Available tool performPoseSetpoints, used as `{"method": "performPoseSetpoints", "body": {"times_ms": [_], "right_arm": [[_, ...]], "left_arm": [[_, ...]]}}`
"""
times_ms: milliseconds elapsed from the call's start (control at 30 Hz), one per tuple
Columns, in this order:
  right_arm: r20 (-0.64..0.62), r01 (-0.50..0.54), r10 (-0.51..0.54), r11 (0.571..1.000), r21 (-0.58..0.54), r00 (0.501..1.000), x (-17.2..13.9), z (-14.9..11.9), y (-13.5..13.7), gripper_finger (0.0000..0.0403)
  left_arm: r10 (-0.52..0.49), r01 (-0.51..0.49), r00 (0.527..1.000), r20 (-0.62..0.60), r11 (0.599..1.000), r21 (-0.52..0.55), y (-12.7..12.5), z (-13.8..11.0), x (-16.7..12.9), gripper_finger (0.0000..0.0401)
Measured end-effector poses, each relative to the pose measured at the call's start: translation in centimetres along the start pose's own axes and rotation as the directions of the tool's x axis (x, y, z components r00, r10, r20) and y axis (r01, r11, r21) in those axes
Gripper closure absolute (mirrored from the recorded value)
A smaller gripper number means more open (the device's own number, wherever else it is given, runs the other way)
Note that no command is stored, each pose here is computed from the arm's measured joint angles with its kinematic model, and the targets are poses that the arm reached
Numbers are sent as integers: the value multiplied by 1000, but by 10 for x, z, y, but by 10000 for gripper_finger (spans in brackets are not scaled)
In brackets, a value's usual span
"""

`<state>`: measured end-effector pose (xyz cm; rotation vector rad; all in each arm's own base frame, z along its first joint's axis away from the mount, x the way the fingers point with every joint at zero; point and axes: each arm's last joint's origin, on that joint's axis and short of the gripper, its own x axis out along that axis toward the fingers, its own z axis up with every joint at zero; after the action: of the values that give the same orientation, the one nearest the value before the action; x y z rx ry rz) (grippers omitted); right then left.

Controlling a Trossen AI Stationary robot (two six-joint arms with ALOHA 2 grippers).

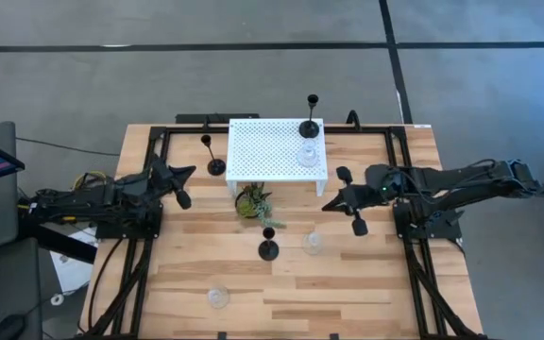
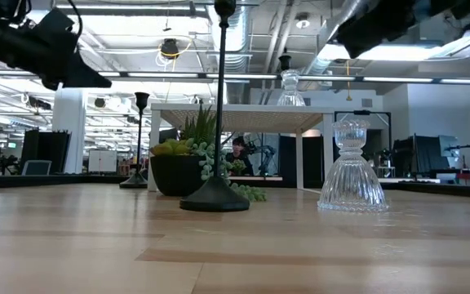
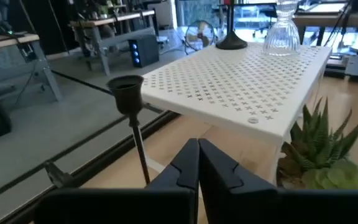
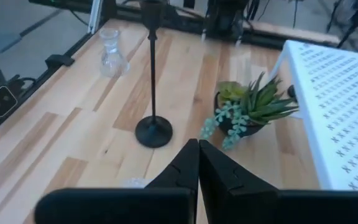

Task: Pick & Place candle stick holders
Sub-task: Put the top black candle holder on the shelf aligned with the black candle holder

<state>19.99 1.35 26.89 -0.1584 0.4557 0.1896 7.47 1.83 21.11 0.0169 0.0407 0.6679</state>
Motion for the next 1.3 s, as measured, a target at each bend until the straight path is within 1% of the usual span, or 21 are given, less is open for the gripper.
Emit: {"method": "performPoseSetpoints", "body": {"times_ms": [67, 200, 267, 333, 400, 567, 600, 667, 700, 767, 900, 1067, 1133, 1200, 1300], "right_arm": [[32, 12, -12, 1000, -15, 999, -2, -4, 0, 403], [67, 39, -38, 999, -17, 997, -4, -12, -2, 403], [61, 47, -47, 999, -12, 997, -4, -16, -3, 403], [66, 55, -54, 998, -9, 996, -3, -17, -5, 403], [64, 61, -61, 998, -5, 996, -3, -18, -6, 403], [83, 67, -66, 998, -6, 994, -4, -16, -7, 403], [83, 67, -66, 998, -6, 994, -4, -16, -7, 403], [83, 67, -66, 998, -6, 994, -4, -16, -7, 403], [84, 67, -66, 998, -6, 994, -4, -16, -7, 403], [89, 68, -67, 998, -7, 994, -4, -16, -7, 403], [93, 69, -68, 998, -7, 993, -4, -15, -7, 403], [93, 69, -68, 998, -7, 993, -4, -15, -7, 403], [93, 69, -68, 998, -7, 993, -4, -15, -7, 403], [91, 68, -67, 998, -6, 994, -4, -15, -7, 403], [90, 68, -67, 998, -7, 994, -4, -15, -7, 403]], "left_arm": [[23, -23, 1000, 4, 1000, 12, 0, -4, 0, 398], [126, -126, 992, -4, 992, 22, -1, -18, 6, 396], [154, -154, 988, 18, 988, -1, -3, -26, 9, 397], [162, -159, 985, 57, 986, -43, -5, -31, 12, 398], [166, -160, 982, 90, 985, -67, -6, -37, 14, 397], [167, -169, 983, 76, 985, 24, -7, -39, 15, 393], [150, -154, 986, 69, 987, 52, -8, -39, 16, 394], [80, -86, 995, 56, 990, 116, -12, -41, 18, 397], [58, -64, 997, 53, 990, 128, -13, -41, 19, 397], [59, -66, 996, 64, 992, 112, -13, -40, 21, 397], [113, -119, 991, 78, 990, 80, -10, -35, 24, 398], [128, -133, 989, 77, 988, 72, -7, -14, 29, 398], [131, -134, 991, 41, 986, 103, -7, -7, 31, 399], [127, -123, 992, -24, 984, 130, -6, -2, 35, 399], [132, -112, 982, -134, 983, 148, -4, -4, 41, 399]]}}
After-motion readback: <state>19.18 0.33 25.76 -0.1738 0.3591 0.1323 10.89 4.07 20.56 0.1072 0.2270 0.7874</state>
